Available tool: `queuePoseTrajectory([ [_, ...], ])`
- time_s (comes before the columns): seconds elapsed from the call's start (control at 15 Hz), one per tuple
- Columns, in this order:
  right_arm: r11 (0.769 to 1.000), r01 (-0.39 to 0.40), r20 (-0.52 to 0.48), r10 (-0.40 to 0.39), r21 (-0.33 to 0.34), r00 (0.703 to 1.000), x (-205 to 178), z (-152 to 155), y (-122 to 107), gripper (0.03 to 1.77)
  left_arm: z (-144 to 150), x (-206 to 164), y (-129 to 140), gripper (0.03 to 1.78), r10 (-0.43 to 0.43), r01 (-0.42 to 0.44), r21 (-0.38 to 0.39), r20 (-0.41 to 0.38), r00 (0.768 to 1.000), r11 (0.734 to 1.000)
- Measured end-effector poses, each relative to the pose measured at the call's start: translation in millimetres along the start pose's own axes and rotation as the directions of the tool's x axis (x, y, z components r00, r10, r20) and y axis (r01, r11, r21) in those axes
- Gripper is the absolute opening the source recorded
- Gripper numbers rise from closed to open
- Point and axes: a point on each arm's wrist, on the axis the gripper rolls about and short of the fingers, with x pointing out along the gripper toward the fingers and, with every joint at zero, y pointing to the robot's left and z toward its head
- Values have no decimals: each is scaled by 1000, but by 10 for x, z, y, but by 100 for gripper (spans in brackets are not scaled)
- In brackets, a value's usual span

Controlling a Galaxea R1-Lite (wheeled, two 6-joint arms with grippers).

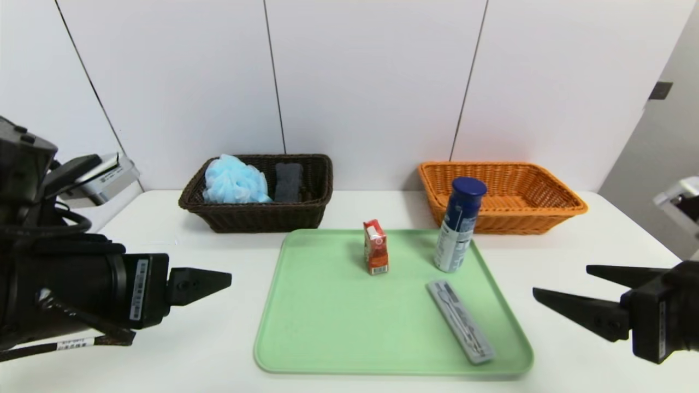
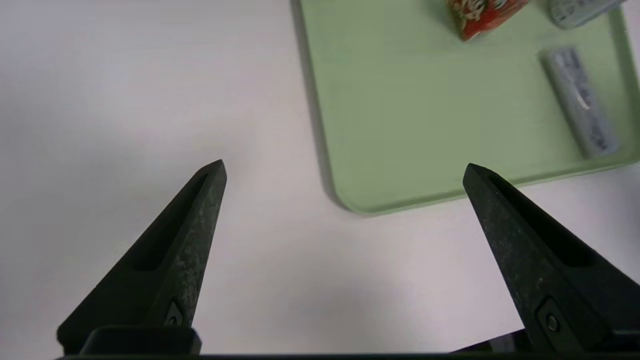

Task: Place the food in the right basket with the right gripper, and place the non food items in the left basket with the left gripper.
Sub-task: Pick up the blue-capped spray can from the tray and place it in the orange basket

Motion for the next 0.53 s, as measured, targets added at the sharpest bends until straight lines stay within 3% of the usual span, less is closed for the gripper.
queuePoseTrajectory([
  [0.27,980,-157,120,172,-126,978,45,-336,150,171,-164,-132,133,169,8,-8,-4,10,1000,1000],
  [0.53,981,-145,182,166,-127,969,16,-468,105,171,-273,-305,213,169,-11,11,7,28,1000,1000],
])
